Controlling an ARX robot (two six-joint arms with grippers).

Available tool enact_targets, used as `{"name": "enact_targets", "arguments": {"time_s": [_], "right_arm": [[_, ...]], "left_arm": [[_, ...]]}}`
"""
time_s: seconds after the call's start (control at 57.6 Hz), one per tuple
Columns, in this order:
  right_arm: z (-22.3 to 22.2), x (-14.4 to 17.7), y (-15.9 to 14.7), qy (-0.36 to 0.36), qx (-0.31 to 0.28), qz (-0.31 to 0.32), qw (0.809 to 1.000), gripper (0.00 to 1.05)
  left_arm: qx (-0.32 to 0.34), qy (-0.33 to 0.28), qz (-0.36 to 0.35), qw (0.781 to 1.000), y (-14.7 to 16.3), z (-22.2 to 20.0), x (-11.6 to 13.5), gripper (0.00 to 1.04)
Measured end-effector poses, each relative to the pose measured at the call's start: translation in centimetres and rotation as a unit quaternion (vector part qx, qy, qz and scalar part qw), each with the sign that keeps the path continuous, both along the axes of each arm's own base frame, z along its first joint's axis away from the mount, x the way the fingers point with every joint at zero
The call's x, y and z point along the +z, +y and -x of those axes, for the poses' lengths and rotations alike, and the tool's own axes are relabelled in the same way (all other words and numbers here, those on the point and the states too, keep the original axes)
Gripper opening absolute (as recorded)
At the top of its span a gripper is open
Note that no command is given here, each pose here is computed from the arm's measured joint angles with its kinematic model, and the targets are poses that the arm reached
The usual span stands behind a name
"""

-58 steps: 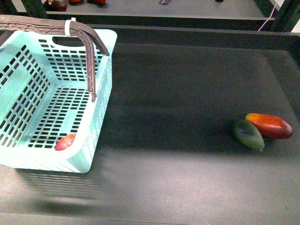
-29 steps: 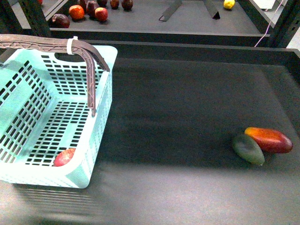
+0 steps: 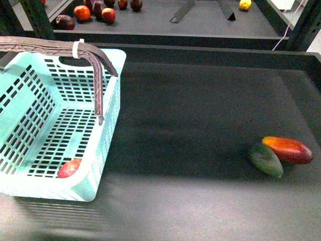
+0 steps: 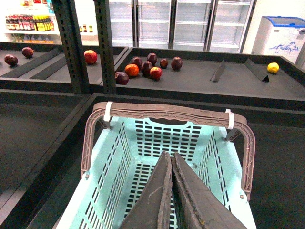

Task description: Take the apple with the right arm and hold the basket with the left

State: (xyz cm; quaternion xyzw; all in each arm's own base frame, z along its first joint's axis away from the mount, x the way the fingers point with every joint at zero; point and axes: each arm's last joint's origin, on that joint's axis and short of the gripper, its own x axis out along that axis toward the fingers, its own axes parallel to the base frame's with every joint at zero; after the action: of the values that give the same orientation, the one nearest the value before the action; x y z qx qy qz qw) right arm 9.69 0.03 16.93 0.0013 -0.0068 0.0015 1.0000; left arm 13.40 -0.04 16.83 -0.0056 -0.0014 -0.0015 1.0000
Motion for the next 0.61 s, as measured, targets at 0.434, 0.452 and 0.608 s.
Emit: {"name": "enact_targets", "arguments": {"time_s": [0.434,0.452,0.608], "right_arm": [[0.0,0.0,0.0,0.0,0.0,0.0,1.0,0.96],[0.0,0.0,0.0,0.0,0.0,0.0,1.0,0.96],[0.0,0.0,0.0,0.0,0.0,0.0,1.0,0.96]], "left_arm": [[0.0,-0.007,0.0,1.0,0.0,1.6,0.4,0.03],[0.0,-0.007,0.0,1.0,0.0,1.6,0.4,0.03],[0.0,-0.007,0.0,1.0,0.0,2.0,0.3,0.03]]}}
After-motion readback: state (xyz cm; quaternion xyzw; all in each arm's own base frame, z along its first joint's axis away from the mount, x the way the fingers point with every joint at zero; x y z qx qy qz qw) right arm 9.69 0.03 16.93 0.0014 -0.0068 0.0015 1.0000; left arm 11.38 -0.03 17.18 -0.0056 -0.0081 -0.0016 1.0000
